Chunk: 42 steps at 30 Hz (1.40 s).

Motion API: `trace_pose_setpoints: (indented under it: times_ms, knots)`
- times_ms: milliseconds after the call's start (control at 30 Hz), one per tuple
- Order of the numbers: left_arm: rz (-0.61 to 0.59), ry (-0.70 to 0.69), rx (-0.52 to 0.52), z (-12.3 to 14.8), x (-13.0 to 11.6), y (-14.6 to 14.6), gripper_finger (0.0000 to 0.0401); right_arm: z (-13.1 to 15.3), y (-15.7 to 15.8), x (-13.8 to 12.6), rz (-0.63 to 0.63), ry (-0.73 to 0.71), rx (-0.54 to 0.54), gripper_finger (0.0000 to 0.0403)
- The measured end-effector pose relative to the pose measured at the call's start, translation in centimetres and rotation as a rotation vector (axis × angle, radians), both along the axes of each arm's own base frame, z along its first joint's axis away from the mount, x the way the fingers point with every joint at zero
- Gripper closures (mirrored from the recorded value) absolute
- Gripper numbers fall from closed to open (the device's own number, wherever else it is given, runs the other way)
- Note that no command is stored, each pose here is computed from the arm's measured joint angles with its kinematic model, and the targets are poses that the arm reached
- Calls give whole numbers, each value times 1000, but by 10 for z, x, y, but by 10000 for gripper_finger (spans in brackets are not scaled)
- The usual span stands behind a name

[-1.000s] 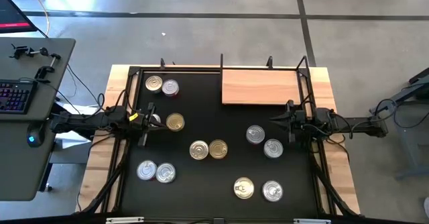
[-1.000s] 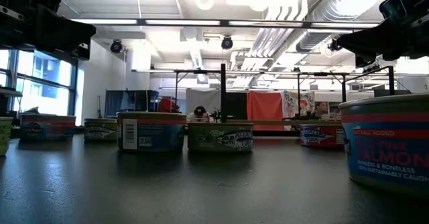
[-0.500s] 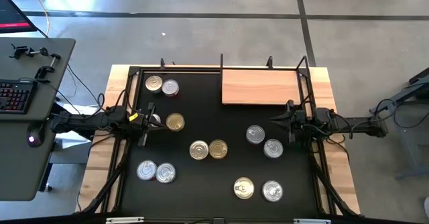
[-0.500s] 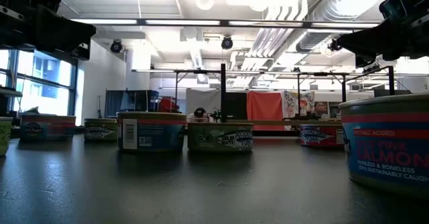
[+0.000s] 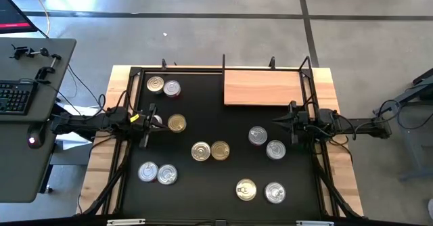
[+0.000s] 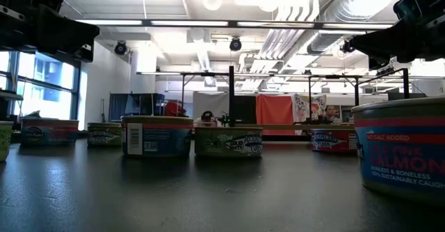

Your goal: Stack canned seafood by type on shelf

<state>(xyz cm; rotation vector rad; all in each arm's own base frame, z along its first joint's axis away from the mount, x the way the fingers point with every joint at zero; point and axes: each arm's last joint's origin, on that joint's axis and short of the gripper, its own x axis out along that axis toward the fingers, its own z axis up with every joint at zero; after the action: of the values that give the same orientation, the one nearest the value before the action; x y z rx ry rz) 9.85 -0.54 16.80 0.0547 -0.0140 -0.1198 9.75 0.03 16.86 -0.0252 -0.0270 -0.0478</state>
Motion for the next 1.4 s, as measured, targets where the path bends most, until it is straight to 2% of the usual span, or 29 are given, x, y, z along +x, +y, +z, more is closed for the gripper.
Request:
trace_pose_setpoints:
  times_ms: [167,200,333,400,533,633,767,833,967,1067,1133,1200,1400]
  knots:
    - [0,0,1,0,0,0,394,1,-1,0,-23,-12,20,364]
    - [0,0,1,0,0,0,394,2,-1,0,-26,-28,85,364]
    - [6,-6,1,1,0,0,394,12,-1,-1,3,-156,482,364]
    - [9,-8,1,1,0,0,394,16,-2,-1,-9,-208,554,364]
    - [12,-19,1,2,0,0,394,19,2,4,67,-205,525,364]
    - [12,-58,0,6,0,0,394,23,7,10,106,-222,452,364]
    - [11,-39,-1,4,0,0,394,27,16,19,162,-250,333,364]
    - [11,-37,0,4,0,0,394,30,20,22,195,-282,327,364]
    - [12,-41,1,4,0,0,394,34,25,30,225,-293,383,364]
    - [22,-47,0,5,0,1,394,40,27,39,208,-254,327,364]
    - [29,-46,0,4,0,1,394,47,29,48,178,-200,331,363]
    - [29,-47,0,5,0,1,394,55,31,60,135,-87,326,358]
    - [32,-45,-2,4,0,1,394,77,39,95,-51,426,281,311]
